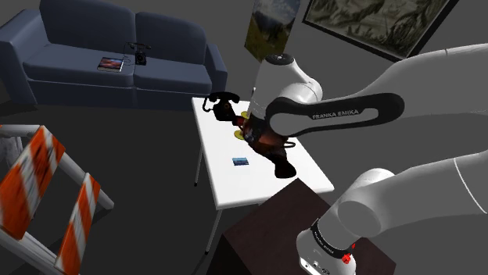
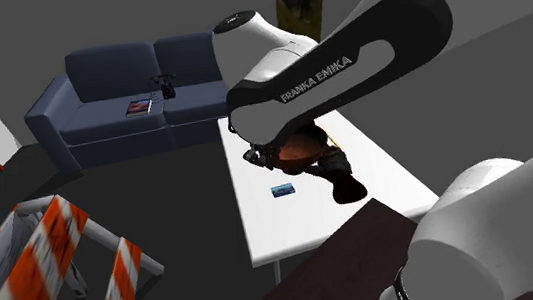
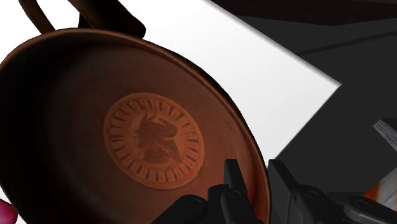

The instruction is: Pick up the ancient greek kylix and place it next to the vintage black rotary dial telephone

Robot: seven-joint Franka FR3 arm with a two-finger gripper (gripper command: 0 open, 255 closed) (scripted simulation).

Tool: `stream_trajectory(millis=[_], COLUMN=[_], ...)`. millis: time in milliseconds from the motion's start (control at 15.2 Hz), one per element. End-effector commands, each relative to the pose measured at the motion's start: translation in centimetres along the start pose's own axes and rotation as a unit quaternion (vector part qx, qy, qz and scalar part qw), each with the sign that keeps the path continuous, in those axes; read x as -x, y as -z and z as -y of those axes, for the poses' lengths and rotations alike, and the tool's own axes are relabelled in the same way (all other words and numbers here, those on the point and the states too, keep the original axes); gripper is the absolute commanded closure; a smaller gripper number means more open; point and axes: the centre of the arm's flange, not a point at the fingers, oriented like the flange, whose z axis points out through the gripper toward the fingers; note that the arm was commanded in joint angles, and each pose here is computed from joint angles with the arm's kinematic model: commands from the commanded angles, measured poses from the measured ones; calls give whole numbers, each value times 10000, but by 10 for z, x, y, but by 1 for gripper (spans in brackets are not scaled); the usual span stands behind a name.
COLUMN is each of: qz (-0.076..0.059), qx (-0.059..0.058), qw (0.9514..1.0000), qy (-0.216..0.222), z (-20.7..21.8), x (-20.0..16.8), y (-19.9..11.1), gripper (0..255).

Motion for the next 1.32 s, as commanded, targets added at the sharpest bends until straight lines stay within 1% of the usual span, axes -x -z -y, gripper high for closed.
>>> stream_trajectory(millis=[0, 66, 1254], qz=[-3, -3, -3], qx=[1, 1, 1], qw=[10000, 10000, 10000], qy=[0, 0, 0], z=[-3, -3, -99], x=[0, -1, -214], y=[10, 11, -28], gripper=[255, 255, 255])
